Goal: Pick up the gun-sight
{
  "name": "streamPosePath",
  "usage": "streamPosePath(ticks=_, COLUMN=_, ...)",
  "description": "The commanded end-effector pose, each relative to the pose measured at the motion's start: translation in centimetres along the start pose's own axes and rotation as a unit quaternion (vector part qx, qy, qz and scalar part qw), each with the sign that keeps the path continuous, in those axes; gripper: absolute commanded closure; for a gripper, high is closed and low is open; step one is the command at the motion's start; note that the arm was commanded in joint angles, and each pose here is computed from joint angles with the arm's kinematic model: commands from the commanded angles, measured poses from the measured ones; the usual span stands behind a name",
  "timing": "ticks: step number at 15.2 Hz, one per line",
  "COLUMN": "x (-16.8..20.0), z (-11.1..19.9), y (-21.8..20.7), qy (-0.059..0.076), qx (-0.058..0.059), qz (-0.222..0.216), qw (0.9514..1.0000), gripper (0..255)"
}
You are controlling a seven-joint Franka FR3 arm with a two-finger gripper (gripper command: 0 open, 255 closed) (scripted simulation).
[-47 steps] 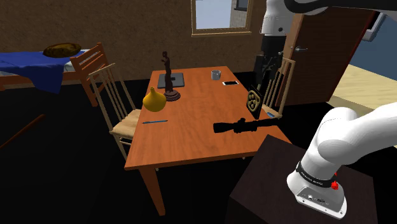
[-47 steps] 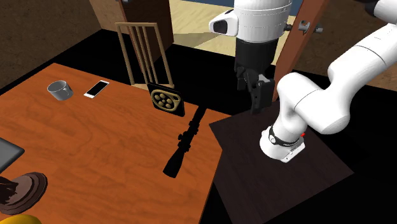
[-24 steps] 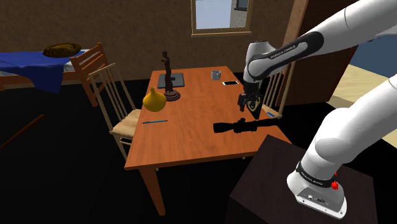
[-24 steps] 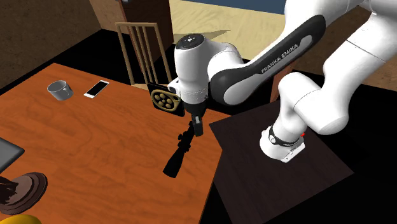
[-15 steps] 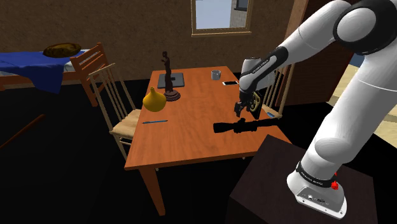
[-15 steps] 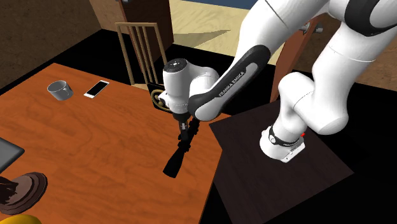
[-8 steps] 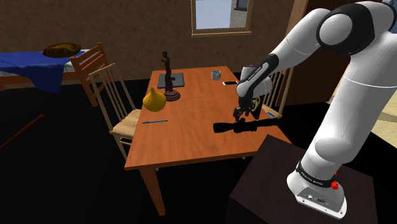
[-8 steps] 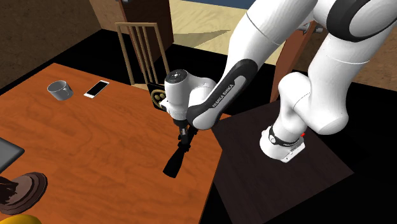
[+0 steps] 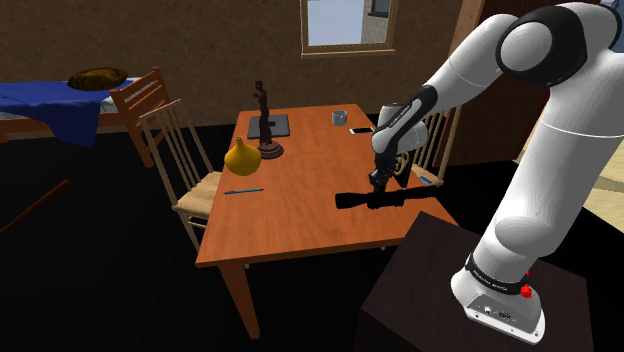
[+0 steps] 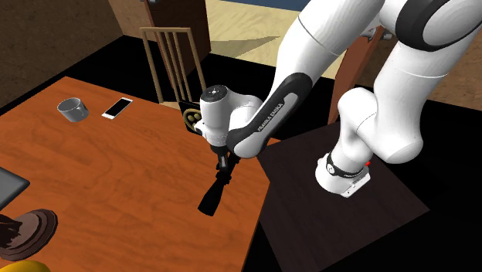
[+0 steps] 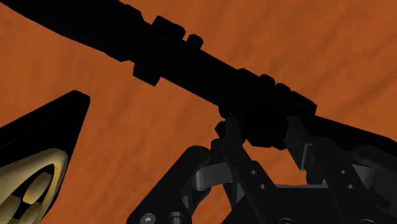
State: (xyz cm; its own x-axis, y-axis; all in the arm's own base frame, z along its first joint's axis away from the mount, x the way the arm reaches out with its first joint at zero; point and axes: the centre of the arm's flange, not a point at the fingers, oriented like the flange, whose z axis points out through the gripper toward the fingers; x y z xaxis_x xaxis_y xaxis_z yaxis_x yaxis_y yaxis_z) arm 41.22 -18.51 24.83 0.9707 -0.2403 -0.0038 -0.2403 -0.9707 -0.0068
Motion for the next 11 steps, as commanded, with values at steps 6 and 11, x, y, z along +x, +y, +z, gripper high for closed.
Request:
streamPosePath(ticks=6, x=0.0, z=-1.4, y=0.0, qy=0.000, qx=0.000, qz=0.000, qw=1.0000, gripper=255)
streamPosePath(ticks=11, x=0.0, z=-4.1, y=0.0, qy=0.000, qx=0.000, qz=0.000, qw=1.0000, gripper=255)
